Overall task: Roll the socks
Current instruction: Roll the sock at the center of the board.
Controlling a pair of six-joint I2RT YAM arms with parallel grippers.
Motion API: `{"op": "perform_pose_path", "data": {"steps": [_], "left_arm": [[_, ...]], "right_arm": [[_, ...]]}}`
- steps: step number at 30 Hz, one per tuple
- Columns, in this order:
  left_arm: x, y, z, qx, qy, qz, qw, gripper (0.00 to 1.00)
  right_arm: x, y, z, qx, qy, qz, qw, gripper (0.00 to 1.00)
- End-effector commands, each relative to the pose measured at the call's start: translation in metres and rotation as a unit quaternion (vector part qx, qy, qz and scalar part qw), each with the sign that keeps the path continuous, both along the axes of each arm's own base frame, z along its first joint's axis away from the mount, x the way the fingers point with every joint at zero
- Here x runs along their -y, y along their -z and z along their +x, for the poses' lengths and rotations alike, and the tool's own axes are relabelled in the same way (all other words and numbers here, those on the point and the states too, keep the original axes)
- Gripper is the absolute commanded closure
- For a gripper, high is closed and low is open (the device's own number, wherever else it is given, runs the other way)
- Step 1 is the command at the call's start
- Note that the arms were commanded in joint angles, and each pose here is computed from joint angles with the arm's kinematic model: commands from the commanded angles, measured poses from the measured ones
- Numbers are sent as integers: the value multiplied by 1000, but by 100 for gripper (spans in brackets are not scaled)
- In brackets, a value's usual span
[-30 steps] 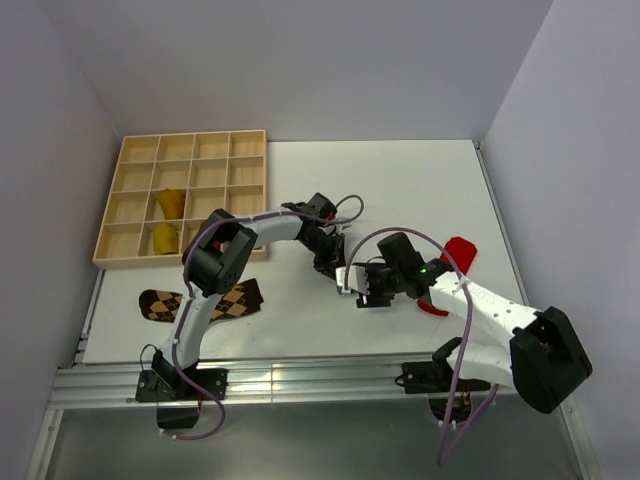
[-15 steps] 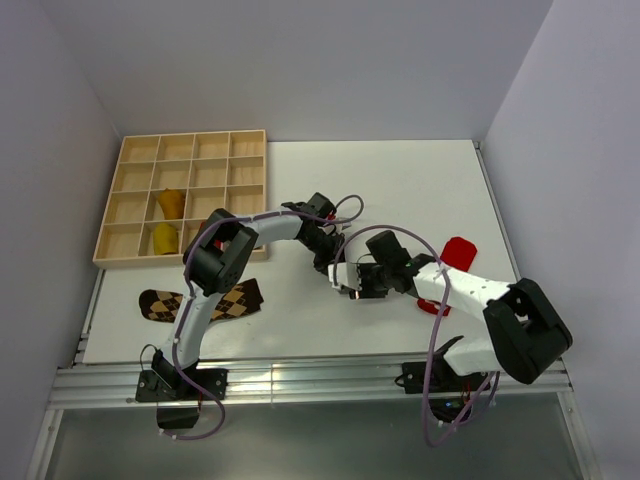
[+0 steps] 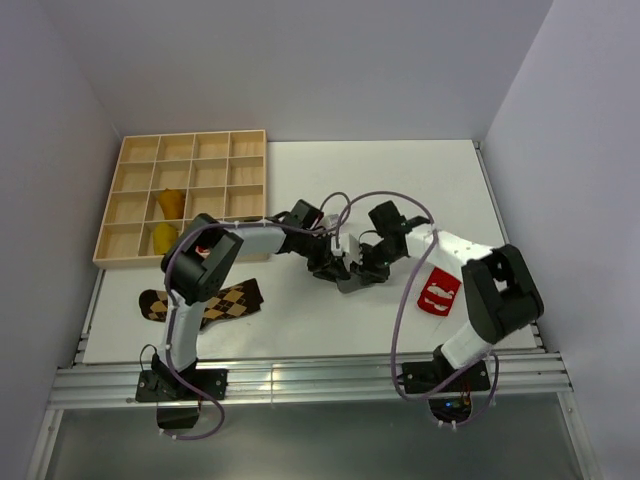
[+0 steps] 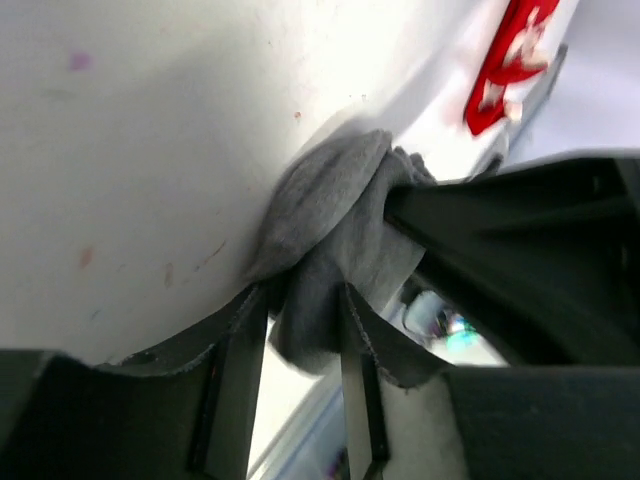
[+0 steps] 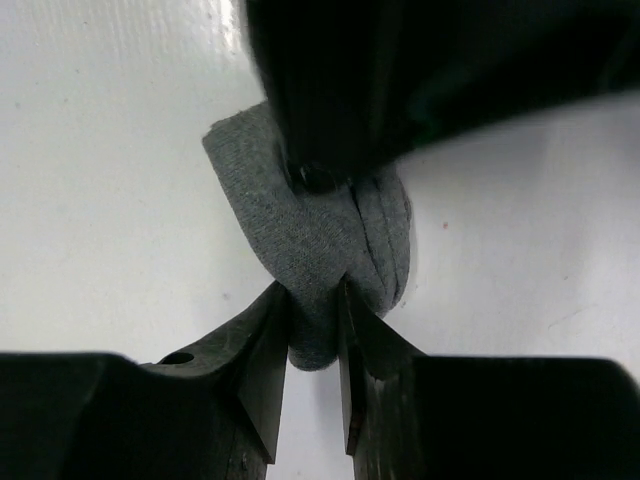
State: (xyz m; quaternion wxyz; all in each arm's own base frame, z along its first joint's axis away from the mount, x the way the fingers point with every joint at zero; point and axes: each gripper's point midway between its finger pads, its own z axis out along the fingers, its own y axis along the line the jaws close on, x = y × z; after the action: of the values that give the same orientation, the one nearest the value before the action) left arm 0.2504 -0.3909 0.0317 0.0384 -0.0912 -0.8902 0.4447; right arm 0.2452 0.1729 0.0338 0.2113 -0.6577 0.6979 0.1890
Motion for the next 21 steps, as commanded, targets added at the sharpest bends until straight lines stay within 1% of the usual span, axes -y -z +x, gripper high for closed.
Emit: {"op": "perform_pose_path", "data": {"steps": [1,2,3,5,7,8,9,10,12,13,14,16,18,19,20,21], "left_arm": [[4,-18,31,105,-64,-14,992,60],[0,-22,29,115,-71,-20,991,59],[3,-28,35,136,-80,-32,987,59],[-3,-30,42,156,-106,-23,982,58],[-4,-45,50,186,-127,-36,974,58],[-11,-39,51,195,-144,-26,970,58],[-12,-46,56,217,-153,-37,963,58],[-15,-59,59,243,-160,-45,956,57],[-25,-57,59,273,-171,-32,946,57],[-25,-73,63,313,-169,-47,933,56],[-30,-68,62,329,-174,-34,928,54],[-26,-79,59,380,-154,-44,911,52],[-23,-80,55,413,-135,-39,900,50],[-14,-80,46,438,-106,-38,892,48],[-8,-81,42,451,-92,-39,887,48],[-5,-81,43,473,-76,-30,877,47]], "right_arm": [[15,-3,-18,-109,9,5,994,73],[18,-6,-17,-124,15,2,992,73],[24,1,-15,-143,25,-4,989,73],[29,6,-14,-165,35,-18,985,73],[31,8,-11,-177,44,-26,983,73],[32,9,-12,-187,48,-32,981,73],[32,13,-14,-205,51,-37,977,73],[30,10,-8,-208,54,-37,976,73],[30,14,-15,-249,56,-44,966,73],[29,12,-9,-251,62,-43,965,73],[31,17,-13,-275,66,-52,958,73],[28,15,-7,-285,72,-51,954,73],[28,18,-8,-307,80,-54,947,73],[27,17,-5,-308,82,-53,946,73],[27,20,-6,-317,86,-57,943,72],[28,20,-4,-319,92,-60,941,72]]}}
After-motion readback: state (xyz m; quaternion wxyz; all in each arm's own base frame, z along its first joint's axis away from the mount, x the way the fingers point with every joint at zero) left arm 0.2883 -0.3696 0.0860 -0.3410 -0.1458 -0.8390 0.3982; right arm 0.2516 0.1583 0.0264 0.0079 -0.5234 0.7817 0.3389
